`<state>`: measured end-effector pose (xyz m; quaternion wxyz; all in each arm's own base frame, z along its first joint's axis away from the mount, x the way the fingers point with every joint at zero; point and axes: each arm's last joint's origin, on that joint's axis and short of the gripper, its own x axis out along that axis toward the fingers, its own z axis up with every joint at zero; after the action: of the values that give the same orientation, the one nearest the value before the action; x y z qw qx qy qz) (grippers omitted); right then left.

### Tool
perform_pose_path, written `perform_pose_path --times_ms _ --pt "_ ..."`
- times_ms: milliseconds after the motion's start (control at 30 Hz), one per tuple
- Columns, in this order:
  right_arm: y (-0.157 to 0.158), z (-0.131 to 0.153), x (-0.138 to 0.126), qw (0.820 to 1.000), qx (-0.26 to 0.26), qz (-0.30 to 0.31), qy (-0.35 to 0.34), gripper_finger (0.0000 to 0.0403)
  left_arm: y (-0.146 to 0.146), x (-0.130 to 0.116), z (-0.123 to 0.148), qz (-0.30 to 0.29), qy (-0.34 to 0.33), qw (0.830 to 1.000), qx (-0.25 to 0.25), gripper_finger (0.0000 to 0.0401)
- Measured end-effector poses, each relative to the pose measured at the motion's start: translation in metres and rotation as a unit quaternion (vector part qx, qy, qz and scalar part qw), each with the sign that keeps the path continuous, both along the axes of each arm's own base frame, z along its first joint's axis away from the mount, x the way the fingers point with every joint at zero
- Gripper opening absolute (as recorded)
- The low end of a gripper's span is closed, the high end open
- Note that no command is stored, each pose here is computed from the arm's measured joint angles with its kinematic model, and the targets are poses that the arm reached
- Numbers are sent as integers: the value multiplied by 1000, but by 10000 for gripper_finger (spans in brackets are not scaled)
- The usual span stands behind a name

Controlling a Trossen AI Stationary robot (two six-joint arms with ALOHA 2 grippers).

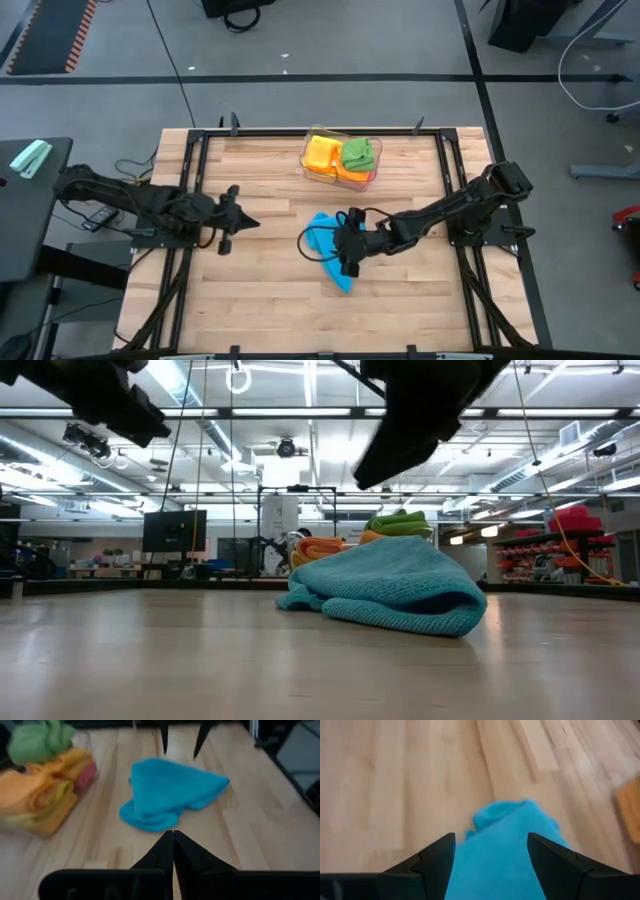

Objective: Fold microfiber towels
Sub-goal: Fold the blue microfiber cloth

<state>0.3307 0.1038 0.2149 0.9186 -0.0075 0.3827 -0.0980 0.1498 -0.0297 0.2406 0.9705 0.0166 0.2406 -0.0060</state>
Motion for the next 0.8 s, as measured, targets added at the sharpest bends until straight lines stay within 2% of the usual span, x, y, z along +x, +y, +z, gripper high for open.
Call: perform_pose_path --times_ms 67,233,433,667,800 --pt "-6 0 -2 999 -16 5 29 257 1 -4 1 6 -15 1000 -9 21" --pt "-23 13 -2 999 -22 -15 35 257 3 -12 -3 15 -28 999 -22 10" --pt "-52 6 -8 993 -45 -41 104 257 2 -10 -7 27 -28 998 -44 18" --pt "-80 -16 -11 989 35 -42 134 256 1 -9 -8 32 -24 997 -60 33" --pt "-83 -31 -16 988 63 -31 140 229 0 -9 -9 35 -19 997 -68 22"
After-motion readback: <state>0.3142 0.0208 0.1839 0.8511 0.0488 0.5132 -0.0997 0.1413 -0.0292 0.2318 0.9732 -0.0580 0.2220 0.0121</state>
